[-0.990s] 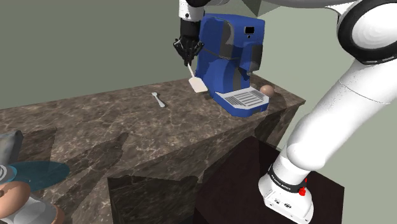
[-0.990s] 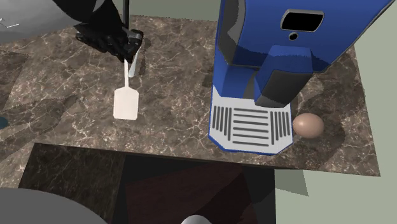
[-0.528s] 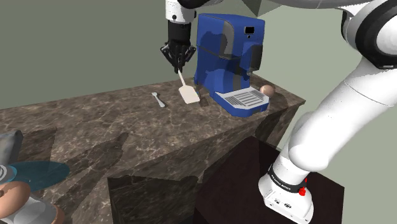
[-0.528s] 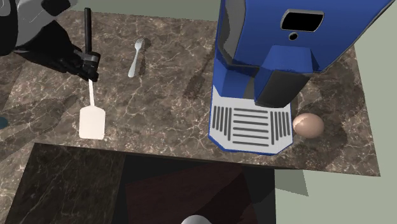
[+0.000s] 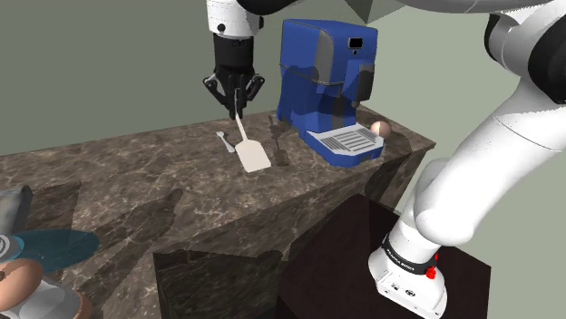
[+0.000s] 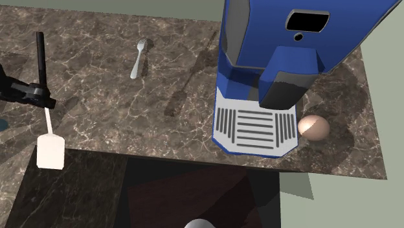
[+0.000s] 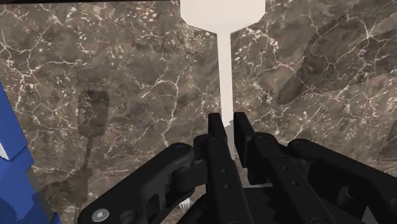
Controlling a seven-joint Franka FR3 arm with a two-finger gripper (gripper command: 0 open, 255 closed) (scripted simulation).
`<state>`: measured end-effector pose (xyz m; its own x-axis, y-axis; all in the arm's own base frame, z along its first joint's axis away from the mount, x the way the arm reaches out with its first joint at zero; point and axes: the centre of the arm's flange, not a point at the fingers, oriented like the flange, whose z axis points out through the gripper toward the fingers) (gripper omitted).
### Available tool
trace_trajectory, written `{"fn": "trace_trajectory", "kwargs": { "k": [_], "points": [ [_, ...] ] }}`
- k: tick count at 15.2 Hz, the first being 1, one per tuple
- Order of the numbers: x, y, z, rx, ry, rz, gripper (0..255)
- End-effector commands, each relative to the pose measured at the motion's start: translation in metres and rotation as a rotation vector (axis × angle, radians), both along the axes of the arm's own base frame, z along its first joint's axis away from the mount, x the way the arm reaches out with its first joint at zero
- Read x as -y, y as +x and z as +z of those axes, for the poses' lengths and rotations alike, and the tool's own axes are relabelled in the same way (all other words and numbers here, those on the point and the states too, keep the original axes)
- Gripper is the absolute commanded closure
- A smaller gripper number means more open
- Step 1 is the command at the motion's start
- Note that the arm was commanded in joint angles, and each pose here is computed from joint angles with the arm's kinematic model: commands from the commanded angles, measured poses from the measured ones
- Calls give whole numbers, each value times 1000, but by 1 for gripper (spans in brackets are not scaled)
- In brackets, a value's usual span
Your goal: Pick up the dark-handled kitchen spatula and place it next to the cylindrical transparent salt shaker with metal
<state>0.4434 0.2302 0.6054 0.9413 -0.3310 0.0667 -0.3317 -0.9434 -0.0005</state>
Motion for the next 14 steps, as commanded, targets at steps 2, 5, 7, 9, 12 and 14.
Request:
{"fn": "trace_trajectory", "kwargs": {
  "k": [2, 5, 7, 9, 12, 14],
  "points": [
    [-39, -12, -3, 0, 0, -1, 255],
    [-76, -27, -3, 0, 0, -1, 255],
    [-100, -36, -3, 0, 0, -1, 255],
    [-125, -46, -3, 0, 0, -1, 255],
    [-162, -60, -3, 0, 0, -1, 255],
    [-186, -69, -3, 0, 0, -1, 255]
  ]
}}
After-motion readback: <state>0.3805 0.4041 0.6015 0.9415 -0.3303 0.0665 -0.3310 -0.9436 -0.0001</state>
